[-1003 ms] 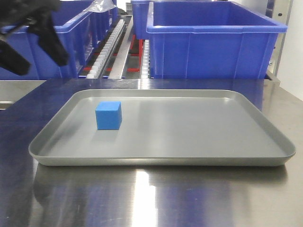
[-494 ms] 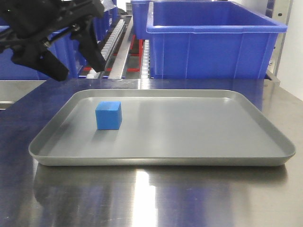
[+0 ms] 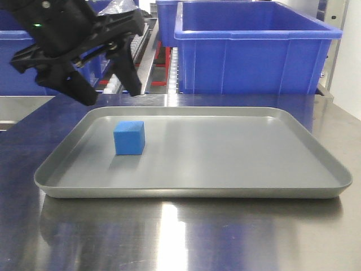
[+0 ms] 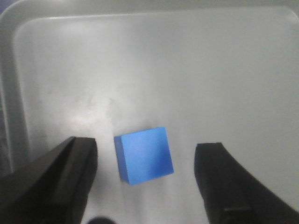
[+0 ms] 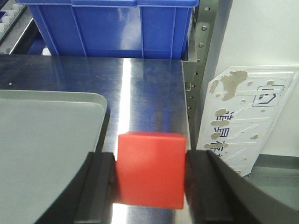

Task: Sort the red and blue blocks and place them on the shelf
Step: 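Move the left gripper down over the blue cube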

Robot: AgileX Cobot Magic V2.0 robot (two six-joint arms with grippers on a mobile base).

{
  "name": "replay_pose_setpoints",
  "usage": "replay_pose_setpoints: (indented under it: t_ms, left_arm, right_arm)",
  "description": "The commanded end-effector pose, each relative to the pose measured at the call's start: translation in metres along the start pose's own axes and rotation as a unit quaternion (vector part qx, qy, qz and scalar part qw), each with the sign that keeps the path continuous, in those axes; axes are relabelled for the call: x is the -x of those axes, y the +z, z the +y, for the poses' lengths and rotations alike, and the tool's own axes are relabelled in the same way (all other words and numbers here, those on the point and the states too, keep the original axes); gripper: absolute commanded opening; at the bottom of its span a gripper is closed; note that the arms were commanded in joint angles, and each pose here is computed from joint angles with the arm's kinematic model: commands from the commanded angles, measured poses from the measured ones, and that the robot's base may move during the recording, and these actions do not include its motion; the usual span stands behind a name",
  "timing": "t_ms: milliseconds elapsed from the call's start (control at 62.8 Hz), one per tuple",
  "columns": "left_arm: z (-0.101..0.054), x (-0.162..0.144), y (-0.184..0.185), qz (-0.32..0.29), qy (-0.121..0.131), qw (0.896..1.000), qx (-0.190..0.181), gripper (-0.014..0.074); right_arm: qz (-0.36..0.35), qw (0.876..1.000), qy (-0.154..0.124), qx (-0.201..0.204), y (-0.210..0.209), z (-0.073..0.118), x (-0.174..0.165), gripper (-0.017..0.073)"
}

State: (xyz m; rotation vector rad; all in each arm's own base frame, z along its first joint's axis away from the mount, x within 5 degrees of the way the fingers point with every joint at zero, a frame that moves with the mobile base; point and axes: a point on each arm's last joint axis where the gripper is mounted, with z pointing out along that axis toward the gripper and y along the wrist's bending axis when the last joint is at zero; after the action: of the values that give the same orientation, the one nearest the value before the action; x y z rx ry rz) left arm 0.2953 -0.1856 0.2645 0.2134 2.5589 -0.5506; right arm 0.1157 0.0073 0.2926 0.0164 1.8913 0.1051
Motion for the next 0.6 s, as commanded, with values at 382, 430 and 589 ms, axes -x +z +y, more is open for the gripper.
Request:
replay_pose_setpoints:
  t_ms: [382, 430, 589]
  left_arm:
    - [-0.009, 0.011, 0.008, -0.035, 0.024, 0.998, 0.043, 0.0503]
    - [-0.010, 0.012, 0.009, -0.033, 0.024, 0.998, 0.043, 0.0503]
    - [-0.020, 0.016, 0.011, -0.036, 0.029, 0.998, 0.034, 0.0503]
  right_arm:
    - [-0.058, 0.998, -0.006, -0.002, -0.004, 0.000, 0.017, 0.0049]
    - [-0.058, 0.998, -0.006, -0.002, -0.004, 0.000, 0.017, 0.0049]
    - [-0.058, 0.998, -0.006, -0.002, -0.004, 0.000, 0.017, 0.0049]
